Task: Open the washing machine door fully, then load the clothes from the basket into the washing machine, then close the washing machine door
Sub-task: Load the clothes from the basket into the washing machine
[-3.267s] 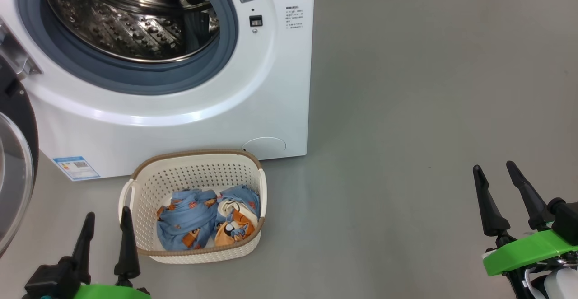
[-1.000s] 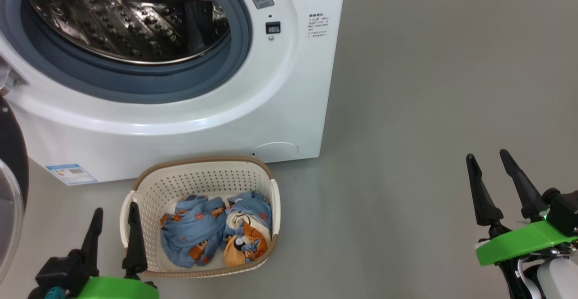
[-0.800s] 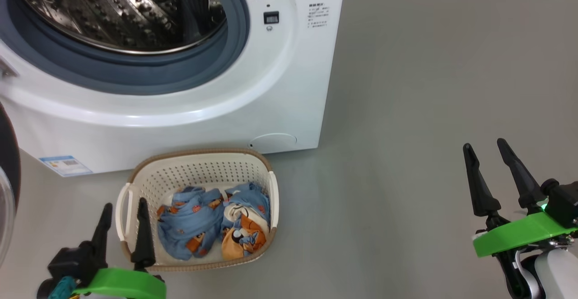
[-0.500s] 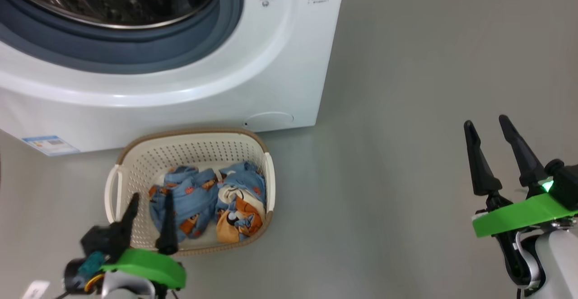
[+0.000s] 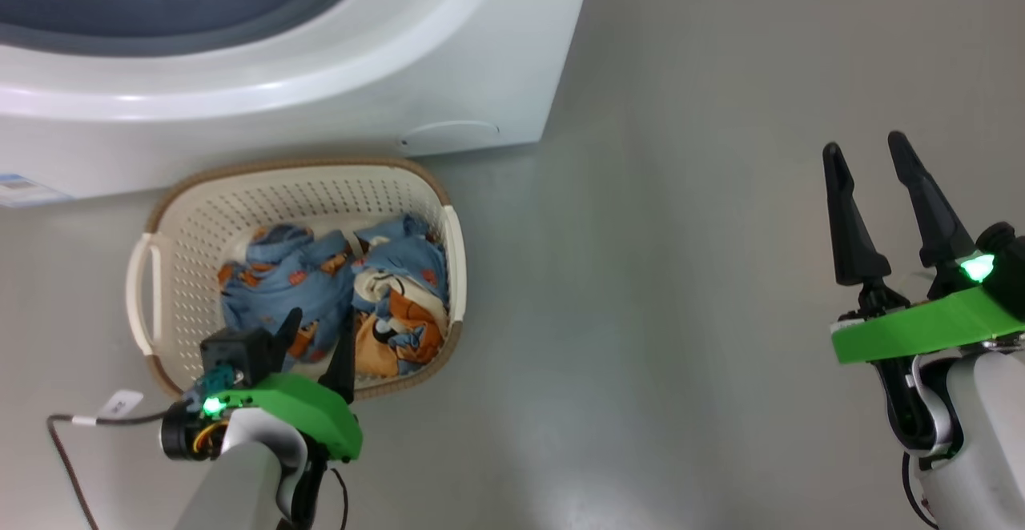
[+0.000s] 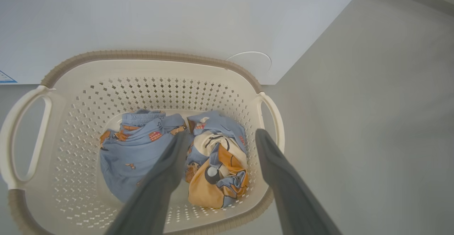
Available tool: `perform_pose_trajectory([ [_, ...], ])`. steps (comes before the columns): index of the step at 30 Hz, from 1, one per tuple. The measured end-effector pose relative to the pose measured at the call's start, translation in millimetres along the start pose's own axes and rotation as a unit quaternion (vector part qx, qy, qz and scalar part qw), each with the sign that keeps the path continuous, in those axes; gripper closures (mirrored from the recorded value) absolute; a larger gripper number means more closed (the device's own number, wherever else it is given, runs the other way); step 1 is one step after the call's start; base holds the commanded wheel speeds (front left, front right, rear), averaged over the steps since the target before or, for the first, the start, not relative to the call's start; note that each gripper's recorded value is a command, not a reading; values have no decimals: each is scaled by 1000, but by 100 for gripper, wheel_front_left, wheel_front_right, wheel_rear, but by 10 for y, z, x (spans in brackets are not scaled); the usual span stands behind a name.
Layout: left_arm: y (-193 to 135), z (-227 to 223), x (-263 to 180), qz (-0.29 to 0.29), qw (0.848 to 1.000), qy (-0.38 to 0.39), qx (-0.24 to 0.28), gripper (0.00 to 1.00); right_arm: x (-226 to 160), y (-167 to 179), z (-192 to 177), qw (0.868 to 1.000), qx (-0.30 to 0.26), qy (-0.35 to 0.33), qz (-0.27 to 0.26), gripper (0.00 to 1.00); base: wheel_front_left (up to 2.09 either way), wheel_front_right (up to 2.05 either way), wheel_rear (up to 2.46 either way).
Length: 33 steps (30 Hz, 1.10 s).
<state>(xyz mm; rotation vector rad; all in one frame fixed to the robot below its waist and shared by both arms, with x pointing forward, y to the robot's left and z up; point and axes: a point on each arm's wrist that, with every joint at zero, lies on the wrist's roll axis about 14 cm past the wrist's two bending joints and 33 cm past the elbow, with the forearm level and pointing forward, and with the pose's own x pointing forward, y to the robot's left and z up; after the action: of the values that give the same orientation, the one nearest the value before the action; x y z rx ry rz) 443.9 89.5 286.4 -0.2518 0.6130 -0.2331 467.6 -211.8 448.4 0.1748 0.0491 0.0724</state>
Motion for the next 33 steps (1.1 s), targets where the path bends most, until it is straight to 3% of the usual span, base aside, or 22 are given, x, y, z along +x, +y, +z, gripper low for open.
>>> perform_pose_trajectory([
  [11, 11, -474, 470, -18, 993, 117, 1, 0, 228, -115, -326, 1000, 3, 25, -12, 0, 0, 0, 0],
  [17, 68, -792, 696, -29, 979, 200, 5, 0, 350, -181, -517, 999, 5, 37, -18, 0, 0, 0, 0],
  [33, 197, -1167, 1146, -40, 953, 299, -2, 0, 369, -355, -914, 996, -3, 76, -38, 0, 0, 0, 0],
])
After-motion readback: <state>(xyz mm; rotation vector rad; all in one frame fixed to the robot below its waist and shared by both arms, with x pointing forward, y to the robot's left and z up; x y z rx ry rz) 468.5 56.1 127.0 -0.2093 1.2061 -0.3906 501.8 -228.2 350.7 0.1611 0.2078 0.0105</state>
